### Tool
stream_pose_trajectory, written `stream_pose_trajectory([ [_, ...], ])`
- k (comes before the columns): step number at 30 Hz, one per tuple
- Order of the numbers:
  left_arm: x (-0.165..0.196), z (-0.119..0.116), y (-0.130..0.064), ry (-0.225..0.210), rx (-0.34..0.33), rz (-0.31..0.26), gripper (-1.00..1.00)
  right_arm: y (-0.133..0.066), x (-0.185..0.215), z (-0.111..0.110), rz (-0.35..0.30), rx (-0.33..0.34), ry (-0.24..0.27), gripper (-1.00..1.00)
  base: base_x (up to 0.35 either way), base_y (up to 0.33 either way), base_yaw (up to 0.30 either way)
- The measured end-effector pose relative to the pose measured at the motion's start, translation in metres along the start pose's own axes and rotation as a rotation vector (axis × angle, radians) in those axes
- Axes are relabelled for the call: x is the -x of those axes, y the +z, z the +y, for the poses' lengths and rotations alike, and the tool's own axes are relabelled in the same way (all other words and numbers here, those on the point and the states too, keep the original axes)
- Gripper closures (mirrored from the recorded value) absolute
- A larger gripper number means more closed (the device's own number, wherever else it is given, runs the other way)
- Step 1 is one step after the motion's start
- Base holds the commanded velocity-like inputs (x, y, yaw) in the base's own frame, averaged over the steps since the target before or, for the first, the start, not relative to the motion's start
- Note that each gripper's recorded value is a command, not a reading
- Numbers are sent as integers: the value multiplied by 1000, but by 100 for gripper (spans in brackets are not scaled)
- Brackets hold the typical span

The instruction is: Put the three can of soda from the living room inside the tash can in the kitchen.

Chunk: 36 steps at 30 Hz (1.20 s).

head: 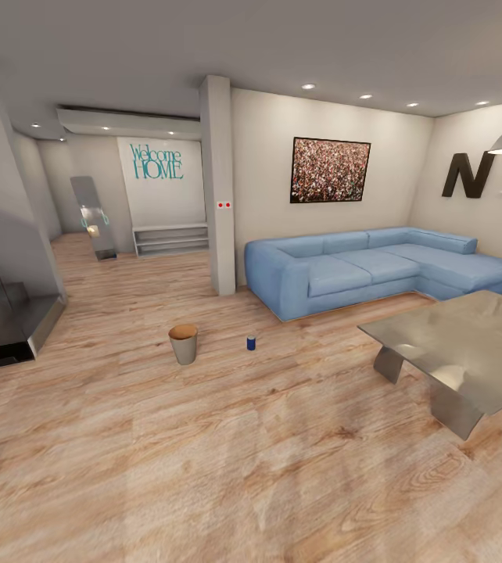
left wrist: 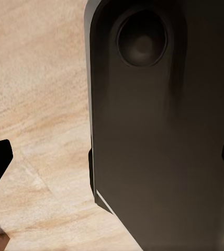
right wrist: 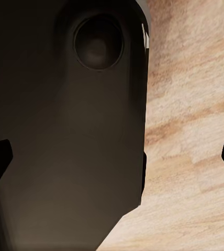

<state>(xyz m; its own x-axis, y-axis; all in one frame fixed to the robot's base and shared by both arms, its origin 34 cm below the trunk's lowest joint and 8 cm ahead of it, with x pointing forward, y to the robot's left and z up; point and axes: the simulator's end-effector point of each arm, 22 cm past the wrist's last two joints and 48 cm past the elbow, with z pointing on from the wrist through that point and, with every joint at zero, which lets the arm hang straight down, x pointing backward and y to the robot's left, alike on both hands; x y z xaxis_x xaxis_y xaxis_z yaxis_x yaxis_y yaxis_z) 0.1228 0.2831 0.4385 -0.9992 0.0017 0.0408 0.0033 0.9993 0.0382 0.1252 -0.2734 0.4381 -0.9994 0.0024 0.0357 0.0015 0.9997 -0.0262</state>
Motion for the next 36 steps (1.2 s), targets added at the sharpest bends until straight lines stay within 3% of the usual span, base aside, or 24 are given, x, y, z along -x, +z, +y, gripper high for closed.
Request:
stream_pose_trajectory([
  [36,0,0,0,0,0,0,-100,0,0,0,0,0,0,-100,0,0,0],
])
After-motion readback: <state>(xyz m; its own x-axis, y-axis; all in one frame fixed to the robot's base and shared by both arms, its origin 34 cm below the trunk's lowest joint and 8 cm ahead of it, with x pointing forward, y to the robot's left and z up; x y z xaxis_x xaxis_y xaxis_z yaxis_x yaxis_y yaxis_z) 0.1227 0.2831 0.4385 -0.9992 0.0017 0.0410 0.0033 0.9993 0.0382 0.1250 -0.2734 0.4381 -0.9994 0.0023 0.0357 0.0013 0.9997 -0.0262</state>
